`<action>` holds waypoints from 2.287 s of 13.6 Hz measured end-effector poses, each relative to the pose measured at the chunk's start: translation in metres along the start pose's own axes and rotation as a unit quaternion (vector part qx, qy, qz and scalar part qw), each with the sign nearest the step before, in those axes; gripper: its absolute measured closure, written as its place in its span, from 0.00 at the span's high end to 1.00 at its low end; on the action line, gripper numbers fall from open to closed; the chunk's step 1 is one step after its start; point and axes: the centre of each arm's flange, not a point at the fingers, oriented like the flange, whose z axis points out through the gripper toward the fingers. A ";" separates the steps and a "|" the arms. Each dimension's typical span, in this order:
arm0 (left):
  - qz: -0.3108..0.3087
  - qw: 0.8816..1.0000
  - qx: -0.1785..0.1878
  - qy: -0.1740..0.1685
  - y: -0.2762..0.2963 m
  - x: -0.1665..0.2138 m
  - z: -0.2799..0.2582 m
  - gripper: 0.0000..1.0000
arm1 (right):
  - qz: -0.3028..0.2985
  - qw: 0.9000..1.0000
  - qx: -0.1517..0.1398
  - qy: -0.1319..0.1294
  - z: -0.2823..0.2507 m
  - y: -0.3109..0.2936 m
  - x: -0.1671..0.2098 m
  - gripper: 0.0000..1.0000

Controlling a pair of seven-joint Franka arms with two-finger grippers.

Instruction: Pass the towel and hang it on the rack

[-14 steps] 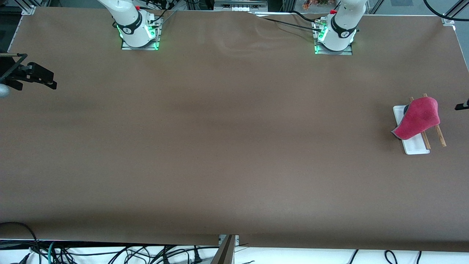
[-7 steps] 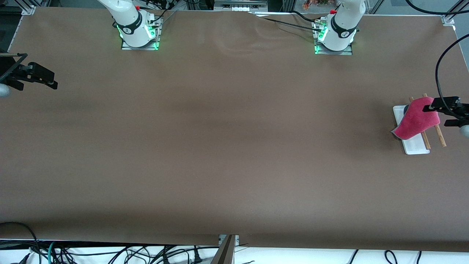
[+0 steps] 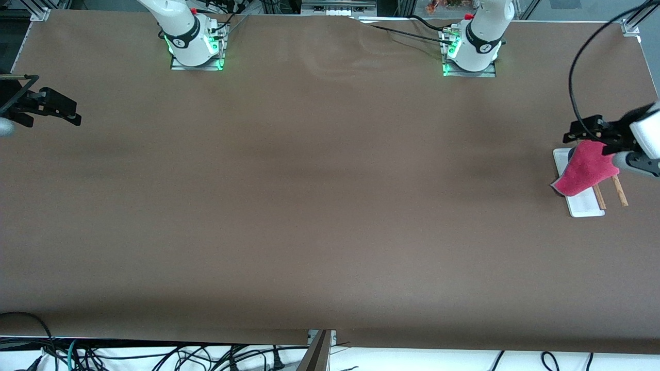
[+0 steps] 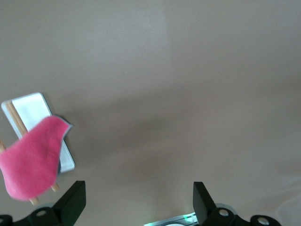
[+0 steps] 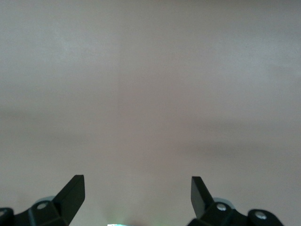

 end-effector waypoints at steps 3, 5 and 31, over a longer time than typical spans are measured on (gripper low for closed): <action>-0.065 0.998 0.018 0.010 0.031 -0.008 -0.001 1.00 | 0.000 1.000 0.000 0.000 0.000 0.000 0.000 1.00; -0.076 0.996 0.032 0.013 0.039 -0.006 0.000 1.00 | 0.000 1.000 0.000 0.000 0.000 0.000 0.000 1.00; -0.116 0.993 0.007 0.014 0.029 0.000 0.008 1.00 | 0.000 1.000 0.000 -0.006 0.007 0.000 0.004 1.00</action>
